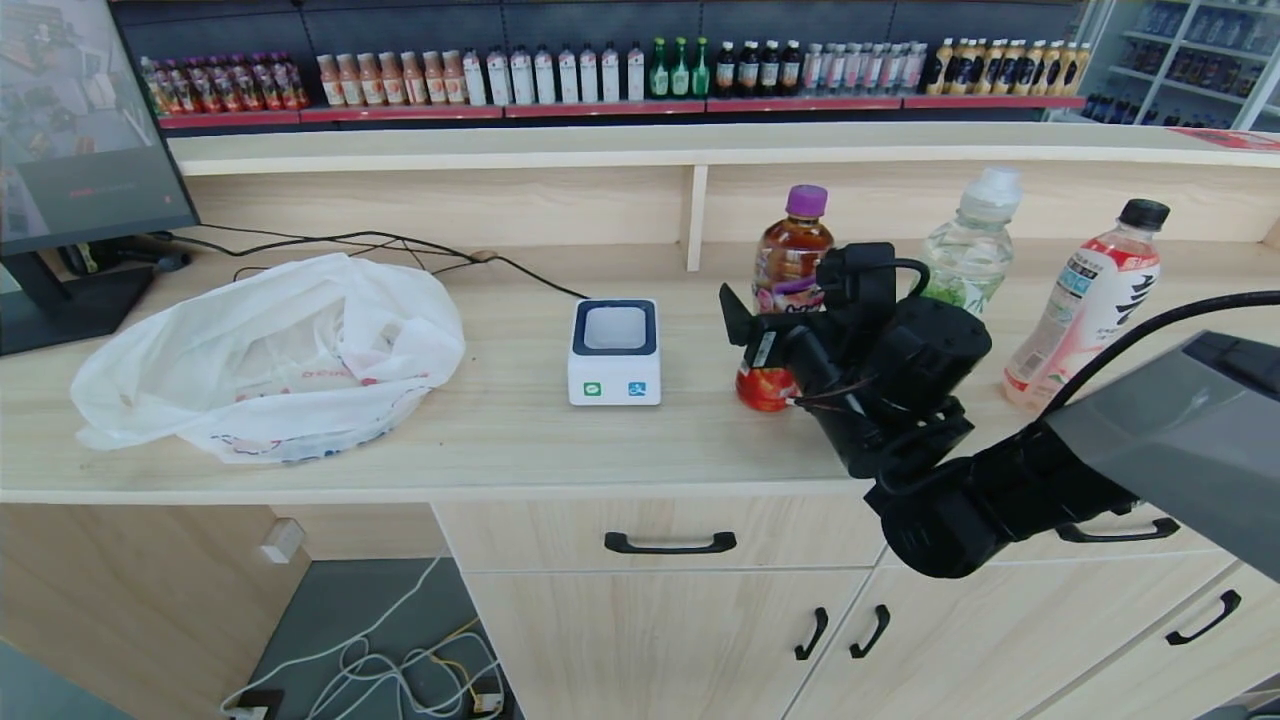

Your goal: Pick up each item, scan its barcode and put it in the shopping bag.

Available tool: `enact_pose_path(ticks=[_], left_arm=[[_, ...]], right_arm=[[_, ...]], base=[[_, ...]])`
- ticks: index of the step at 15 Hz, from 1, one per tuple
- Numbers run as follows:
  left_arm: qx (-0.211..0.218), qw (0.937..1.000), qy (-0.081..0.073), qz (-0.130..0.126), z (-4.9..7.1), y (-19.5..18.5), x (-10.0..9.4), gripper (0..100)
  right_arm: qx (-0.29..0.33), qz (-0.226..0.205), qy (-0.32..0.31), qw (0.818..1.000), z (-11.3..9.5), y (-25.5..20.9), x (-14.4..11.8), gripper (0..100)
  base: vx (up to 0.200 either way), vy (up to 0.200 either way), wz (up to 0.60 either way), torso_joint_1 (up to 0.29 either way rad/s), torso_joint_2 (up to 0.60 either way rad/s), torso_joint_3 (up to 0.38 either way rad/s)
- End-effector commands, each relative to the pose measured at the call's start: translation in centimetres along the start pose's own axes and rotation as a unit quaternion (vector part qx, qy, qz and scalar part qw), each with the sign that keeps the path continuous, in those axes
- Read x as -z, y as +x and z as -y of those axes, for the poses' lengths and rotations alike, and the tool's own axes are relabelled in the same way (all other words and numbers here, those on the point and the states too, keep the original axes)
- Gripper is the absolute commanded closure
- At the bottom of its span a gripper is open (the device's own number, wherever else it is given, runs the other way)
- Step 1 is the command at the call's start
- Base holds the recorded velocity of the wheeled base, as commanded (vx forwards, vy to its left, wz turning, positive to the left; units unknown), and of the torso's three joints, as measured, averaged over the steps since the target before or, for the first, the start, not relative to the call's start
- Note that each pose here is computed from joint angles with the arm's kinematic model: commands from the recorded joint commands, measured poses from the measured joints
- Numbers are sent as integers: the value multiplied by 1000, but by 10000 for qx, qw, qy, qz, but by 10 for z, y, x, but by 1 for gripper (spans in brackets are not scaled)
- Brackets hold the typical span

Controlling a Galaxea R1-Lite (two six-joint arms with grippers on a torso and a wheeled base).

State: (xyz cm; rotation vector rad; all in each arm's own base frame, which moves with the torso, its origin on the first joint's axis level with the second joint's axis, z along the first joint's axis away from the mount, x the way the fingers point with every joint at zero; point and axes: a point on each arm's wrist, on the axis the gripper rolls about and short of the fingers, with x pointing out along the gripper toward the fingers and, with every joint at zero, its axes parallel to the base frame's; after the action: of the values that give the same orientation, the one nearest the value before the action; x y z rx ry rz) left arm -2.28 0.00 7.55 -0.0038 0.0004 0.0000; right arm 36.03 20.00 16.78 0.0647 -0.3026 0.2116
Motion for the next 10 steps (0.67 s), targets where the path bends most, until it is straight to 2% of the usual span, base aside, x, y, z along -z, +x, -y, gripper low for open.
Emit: enact_pose_path(ticks=[1,10], left_arm=[[0,10000,-4,2,0,0,0,0],[0,10000,-4,2,0,0,0,0]], right_arm=[[20,-8,9,10000,0,0,0,100],[224,109,155,9996,5,-5,-5,100]], base=[[0,0,0,0,0,0],[0,0,0,0,0,0]])
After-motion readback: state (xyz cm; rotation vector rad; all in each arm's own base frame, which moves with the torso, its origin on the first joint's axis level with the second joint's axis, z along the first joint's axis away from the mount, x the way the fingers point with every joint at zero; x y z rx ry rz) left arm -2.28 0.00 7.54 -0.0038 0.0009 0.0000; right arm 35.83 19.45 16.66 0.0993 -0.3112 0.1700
